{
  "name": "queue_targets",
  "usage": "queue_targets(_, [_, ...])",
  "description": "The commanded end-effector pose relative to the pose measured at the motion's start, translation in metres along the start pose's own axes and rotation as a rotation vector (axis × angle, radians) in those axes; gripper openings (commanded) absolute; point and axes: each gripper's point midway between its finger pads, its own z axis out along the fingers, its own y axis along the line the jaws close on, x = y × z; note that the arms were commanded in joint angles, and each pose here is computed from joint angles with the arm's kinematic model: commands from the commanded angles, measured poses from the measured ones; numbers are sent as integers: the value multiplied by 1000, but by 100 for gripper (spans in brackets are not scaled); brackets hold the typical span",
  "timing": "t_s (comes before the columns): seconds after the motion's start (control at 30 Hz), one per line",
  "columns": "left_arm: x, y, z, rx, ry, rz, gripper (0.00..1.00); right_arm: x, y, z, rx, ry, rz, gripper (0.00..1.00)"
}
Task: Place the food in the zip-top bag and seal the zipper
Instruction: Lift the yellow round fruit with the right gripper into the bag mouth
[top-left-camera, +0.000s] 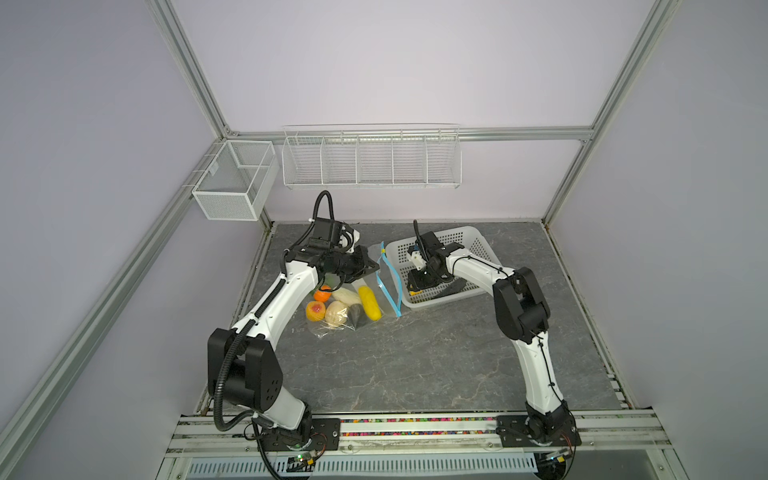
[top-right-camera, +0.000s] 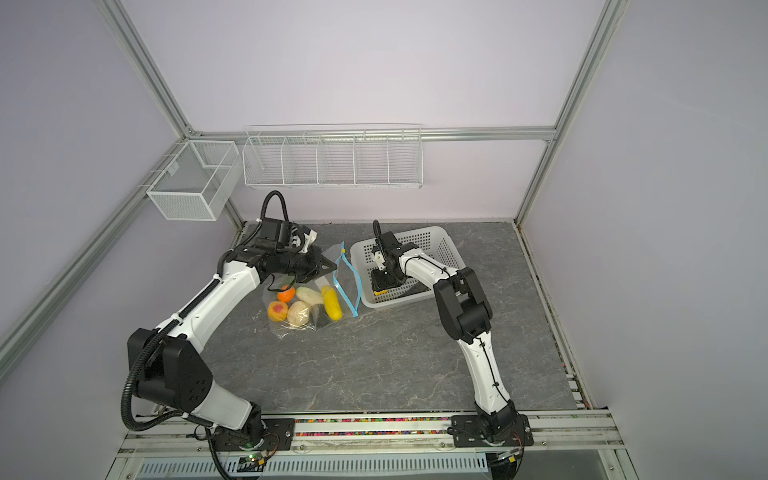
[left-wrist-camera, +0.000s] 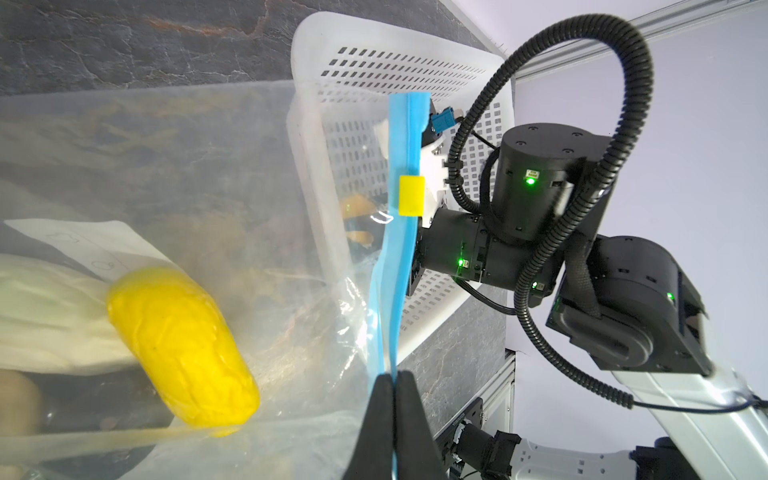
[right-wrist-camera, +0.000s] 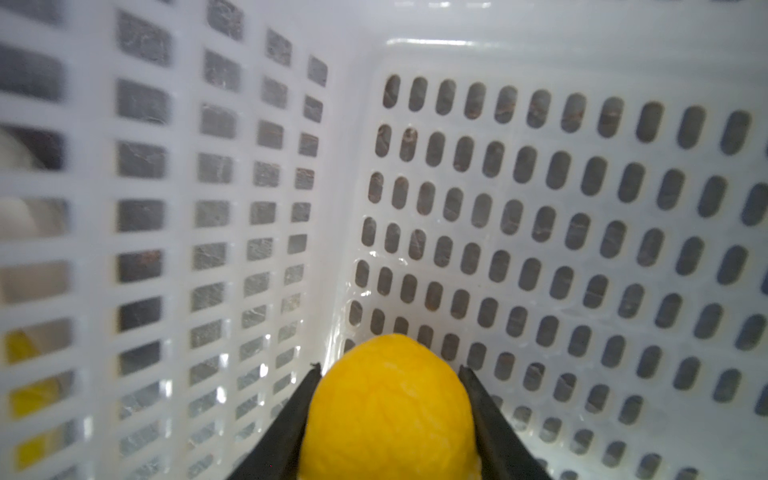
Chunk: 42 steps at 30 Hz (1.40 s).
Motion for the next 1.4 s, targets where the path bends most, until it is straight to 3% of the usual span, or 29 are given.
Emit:
queue_targets(0.0, [-9,-12,-4,22,-22,25,0,-7,-3,-20,5,-30,16,42])
queue_targets(0.27, [-11,-13,-7,8,-26,24,0,-23,-3,-62,-31,-119,44,37])
queue_targets(0.47, [-13,-13,-8,0,-39,34,0,-24,21,-109,-131,-204,15,36])
queue_targets(0.63, [-13,-15,-8,8,-35,43,0,-18,64,-150,-321,-305,-74,36])
queue_targets(0.77, [-15,-19,-10,30,-56,47,0,-10,97,-167,-391,-352,-189,36])
queue_targets(1.0, [-12,-22,-13,40,-57,48,0,-11,137,-165,-489,-363,-256,35])
queue_targets(1.37, [-9,-32,-22,82,-79,90,0,-20,154,-129,-541,-317,-249,35])
